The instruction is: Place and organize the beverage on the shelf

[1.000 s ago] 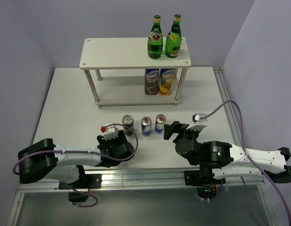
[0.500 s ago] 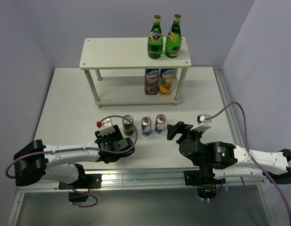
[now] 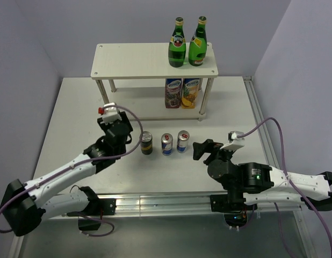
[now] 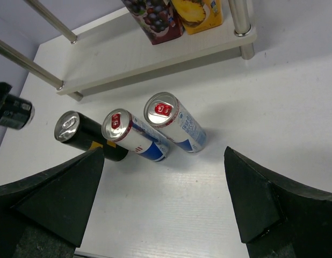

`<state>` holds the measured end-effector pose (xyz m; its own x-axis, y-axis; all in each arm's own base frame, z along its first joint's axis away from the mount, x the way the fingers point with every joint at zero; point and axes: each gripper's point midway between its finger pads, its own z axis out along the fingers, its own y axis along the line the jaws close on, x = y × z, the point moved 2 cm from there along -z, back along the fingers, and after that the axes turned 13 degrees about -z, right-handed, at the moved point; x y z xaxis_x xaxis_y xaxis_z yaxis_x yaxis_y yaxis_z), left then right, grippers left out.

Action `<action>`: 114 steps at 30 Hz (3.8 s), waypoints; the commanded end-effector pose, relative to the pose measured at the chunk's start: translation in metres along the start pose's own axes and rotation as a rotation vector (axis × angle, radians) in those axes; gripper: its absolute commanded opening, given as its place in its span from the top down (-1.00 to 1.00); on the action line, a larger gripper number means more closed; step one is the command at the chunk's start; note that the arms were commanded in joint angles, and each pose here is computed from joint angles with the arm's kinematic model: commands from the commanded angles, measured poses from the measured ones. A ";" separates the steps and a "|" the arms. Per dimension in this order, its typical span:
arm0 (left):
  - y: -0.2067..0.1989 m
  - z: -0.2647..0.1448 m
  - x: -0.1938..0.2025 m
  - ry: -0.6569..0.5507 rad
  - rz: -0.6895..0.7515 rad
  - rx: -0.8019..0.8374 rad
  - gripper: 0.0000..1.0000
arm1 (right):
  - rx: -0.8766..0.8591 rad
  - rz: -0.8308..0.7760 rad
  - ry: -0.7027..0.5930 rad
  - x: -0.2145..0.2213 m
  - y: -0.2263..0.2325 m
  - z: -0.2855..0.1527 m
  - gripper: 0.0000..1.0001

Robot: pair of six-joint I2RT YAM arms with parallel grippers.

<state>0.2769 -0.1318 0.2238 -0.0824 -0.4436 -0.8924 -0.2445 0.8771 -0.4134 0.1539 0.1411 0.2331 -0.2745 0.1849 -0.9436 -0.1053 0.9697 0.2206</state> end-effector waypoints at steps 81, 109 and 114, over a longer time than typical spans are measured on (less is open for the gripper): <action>-0.019 0.096 -0.043 -0.119 -0.117 0.140 -0.99 | 0.027 -0.007 -0.046 0.020 -0.027 0.003 -1.00; -0.009 -0.073 0.137 0.258 -0.214 0.491 -0.93 | 0.045 -0.015 -0.052 0.022 -0.028 0.005 -1.00; -0.022 -0.064 0.148 0.242 -0.180 0.464 -0.95 | 0.046 -0.013 -0.051 0.021 -0.027 0.005 -1.00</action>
<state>0.1952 -0.2096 0.0810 -0.3827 -0.4795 -0.7897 0.1593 0.8077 -0.5677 0.1536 0.1212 0.2006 -0.2510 0.1501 -0.9563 -0.0890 0.9801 0.1773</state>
